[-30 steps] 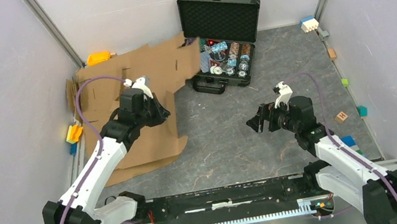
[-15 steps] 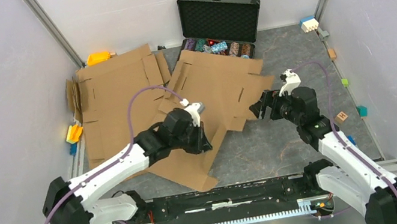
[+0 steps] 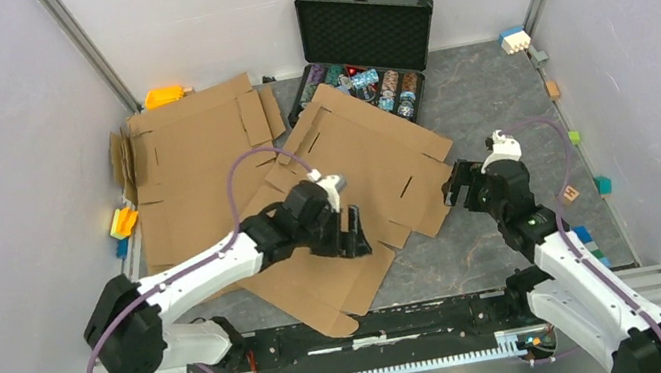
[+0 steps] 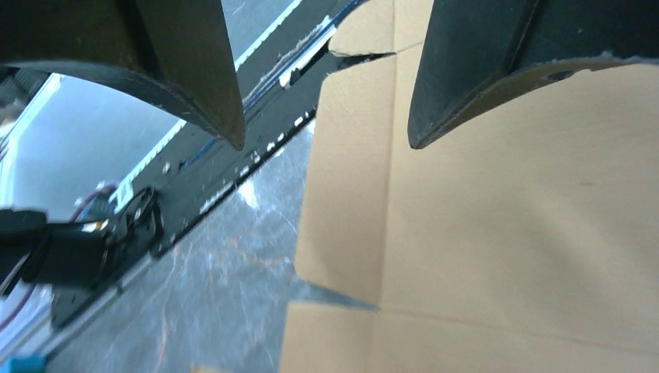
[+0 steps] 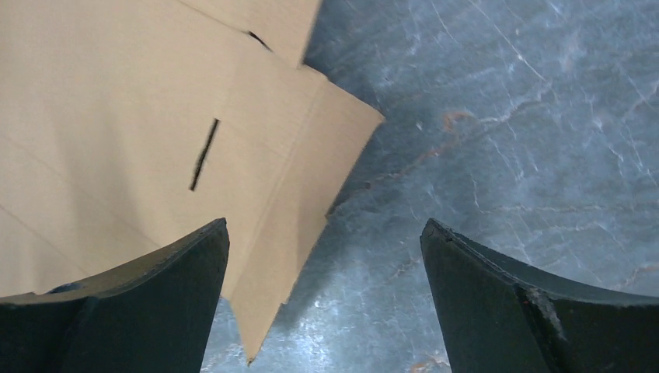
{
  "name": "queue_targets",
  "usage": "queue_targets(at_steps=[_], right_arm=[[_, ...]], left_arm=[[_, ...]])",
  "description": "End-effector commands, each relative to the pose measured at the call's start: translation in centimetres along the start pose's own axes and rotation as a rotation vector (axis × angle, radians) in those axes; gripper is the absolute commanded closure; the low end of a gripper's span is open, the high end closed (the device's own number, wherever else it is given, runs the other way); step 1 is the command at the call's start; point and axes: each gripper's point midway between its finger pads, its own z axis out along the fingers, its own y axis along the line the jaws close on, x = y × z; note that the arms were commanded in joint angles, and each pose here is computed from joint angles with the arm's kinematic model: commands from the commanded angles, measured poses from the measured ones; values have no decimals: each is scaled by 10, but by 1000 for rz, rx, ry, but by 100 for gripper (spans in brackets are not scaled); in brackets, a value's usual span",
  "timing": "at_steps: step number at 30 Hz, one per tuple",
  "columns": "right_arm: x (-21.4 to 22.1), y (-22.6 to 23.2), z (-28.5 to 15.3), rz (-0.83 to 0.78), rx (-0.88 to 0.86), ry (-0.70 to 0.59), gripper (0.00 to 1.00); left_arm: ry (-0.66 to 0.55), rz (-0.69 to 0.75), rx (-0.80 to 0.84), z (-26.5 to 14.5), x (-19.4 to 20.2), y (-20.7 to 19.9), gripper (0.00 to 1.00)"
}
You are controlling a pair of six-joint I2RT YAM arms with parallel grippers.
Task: Fold the paper box
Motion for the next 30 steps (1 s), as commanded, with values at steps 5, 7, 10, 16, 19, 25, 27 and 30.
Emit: queue_targets(at_steps=[5, 7, 10, 16, 19, 25, 27, 30], right_arm=[[1, -4, 21, 59, 54, 28, 7], [-9, -7, 25, 41, 92, 17, 5], [-51, -2, 28, -89, 108, -44, 2], [-107, 66, 61, -335, -172, -30, 2], [-117, 80, 95, -373, -241, 42, 2], [-132, 101, 154, -400, -405, 140, 2], [-133, 110, 169, -433, -474, 177, 4], [-140, 127, 181, -440, -567, 145, 7]], left_arm=[[-347, -214, -179, -54, -42, 84, 10], [-416, -254, -216, -74, -43, 99, 5], [-497, -307, -357, -107, -41, 124, 0], [-523, -545, -497, -133, -12, 153, 0], [-499, -619, -533, -147, -4, 150, 0], [-384, -775, -622, -164, 30, 146, 0], [-313, -809, -630, -153, 44, 148, 0], [-225, -827, -630, -136, 55, 148, 0]])
